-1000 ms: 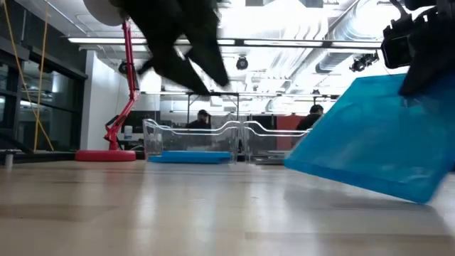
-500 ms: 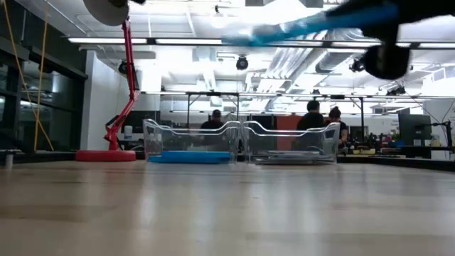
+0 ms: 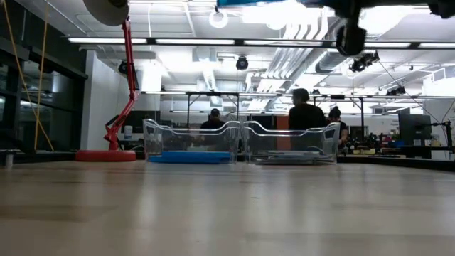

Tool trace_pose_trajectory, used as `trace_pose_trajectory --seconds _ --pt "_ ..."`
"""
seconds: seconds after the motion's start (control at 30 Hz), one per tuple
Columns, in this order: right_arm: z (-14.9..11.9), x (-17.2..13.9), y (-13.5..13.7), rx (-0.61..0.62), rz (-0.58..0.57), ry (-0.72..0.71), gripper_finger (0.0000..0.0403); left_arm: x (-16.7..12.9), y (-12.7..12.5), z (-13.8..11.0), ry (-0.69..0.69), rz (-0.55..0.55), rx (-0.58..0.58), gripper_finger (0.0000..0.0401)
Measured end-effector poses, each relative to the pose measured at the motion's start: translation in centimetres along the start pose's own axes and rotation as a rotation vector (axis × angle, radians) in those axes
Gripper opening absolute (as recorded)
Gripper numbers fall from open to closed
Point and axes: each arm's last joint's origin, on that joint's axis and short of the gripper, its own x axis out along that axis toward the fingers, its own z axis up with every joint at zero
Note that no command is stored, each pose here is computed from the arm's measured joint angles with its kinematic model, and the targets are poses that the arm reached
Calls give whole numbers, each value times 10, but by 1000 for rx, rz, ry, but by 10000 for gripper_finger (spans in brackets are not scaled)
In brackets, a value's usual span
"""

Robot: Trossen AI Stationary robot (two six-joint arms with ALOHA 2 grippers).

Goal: Pick & place jewel cases by type
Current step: Put the blue cd case into the left transparent bin

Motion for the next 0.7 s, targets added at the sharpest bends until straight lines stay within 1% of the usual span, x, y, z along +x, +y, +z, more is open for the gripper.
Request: trace_pose_trajectory --seconds 0.13,0.27,0.4,0.5,0.7 --pt "17 8 14 -61 19 -28 19 -2 7 0 -29 44 6 214" --pt "31 14 29 -155 -4 -3 19 -2 8 1 -56 63 -19 214" --pt "44 17 47 -256 -33 20 19 4 7 5 -45 80 -63 214" --pt "56 17 62 -314 -36 0 19 8 8 7 -27 77 -89 214" --pt "74 16 86 -390 -1 -50 19 15 12 8 -2 101 -113 214"
